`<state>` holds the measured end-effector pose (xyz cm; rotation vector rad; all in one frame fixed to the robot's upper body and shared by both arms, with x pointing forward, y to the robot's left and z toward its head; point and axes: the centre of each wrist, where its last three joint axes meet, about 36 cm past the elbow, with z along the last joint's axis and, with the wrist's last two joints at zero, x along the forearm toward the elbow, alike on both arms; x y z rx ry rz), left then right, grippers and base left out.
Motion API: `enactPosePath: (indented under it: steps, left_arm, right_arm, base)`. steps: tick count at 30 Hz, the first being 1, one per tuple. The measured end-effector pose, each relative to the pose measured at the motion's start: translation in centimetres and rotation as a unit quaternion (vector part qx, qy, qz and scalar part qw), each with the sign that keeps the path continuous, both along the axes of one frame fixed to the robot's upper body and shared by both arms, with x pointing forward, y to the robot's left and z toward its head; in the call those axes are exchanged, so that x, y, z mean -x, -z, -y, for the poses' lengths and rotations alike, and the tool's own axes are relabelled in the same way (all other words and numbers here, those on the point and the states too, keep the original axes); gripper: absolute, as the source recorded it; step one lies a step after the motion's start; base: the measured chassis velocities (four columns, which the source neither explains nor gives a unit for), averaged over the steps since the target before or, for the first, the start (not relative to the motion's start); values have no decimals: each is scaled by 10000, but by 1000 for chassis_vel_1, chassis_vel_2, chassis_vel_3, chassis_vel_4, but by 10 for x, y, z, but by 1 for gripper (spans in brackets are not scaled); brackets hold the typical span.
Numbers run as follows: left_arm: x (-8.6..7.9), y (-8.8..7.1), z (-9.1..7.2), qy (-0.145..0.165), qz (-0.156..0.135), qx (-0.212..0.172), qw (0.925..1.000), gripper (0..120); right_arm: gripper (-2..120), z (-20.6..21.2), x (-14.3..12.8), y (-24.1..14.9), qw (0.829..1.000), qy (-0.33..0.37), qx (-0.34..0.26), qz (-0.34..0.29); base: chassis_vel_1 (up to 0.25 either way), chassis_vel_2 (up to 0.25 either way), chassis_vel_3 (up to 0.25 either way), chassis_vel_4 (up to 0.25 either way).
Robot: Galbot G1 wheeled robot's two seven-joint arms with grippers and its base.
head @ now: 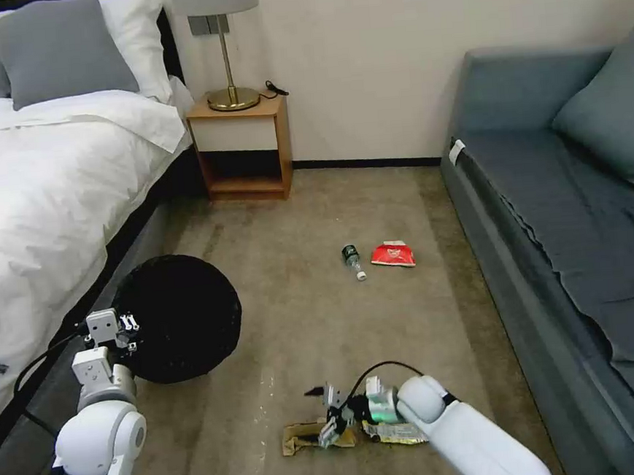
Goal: Pick up the trash bin, then pick up the garbage on the floor and place it into the trash bin.
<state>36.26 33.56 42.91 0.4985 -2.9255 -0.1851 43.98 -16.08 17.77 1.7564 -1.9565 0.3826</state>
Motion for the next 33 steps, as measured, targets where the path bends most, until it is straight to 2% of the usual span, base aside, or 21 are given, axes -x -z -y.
enactPosePath:
  steps: [8,18,25,28,29,30,31,32,33]
  left_arm:
    - [2,3,-4,-45,-18,6,10000,4]
    - [7,2,-7,-53,-6,-26,10000,4]
    - [7,7,-6,-46,-34,-17,10000,4]
    - [8,9,-5,-24,-48,-7,10000,4]
    - [8,9,-5,-24,-48,-7,10000,4]
    - [8,10,-5,-19,-53,-6,10000,4]
    - [8,10,-4,-17,-54,-6,10000,4]
    - [7,10,-5,-13,-55,-8,10000,4]
    - [7,10,-5,-13,-55,-8,10000,4]
  right_arm:
    - [100,-11,-16,10,9998,-65,184,98]
    - [100,-7,-15,24,9985,-208,491,116]
    - [83,0,-12,30,9976,-242,631,127]
    - [67,6,-12,33,9975,-214,659,123]
    - [67,6,-12,33,9975,-214,659,123]
    - [61,8,-12,33,9975,-206,662,113]
    - [61,8,-12,33,9975,-203,663,112]
    - [53,9,-14,33,9975,-191,670,114]
    - [53,9,-14,33,9975,-191,670,114]
  base:
    - [0,0,0,0]
    - [0,0,0,0]
    - [0,0,0,0]
    - [0,0,0,0]
    - [0,0,0,0]
    - [0,0,0,0]
    - [0,0,0,0]
    - [0,0,0,0]
    - [0,0,0,0]
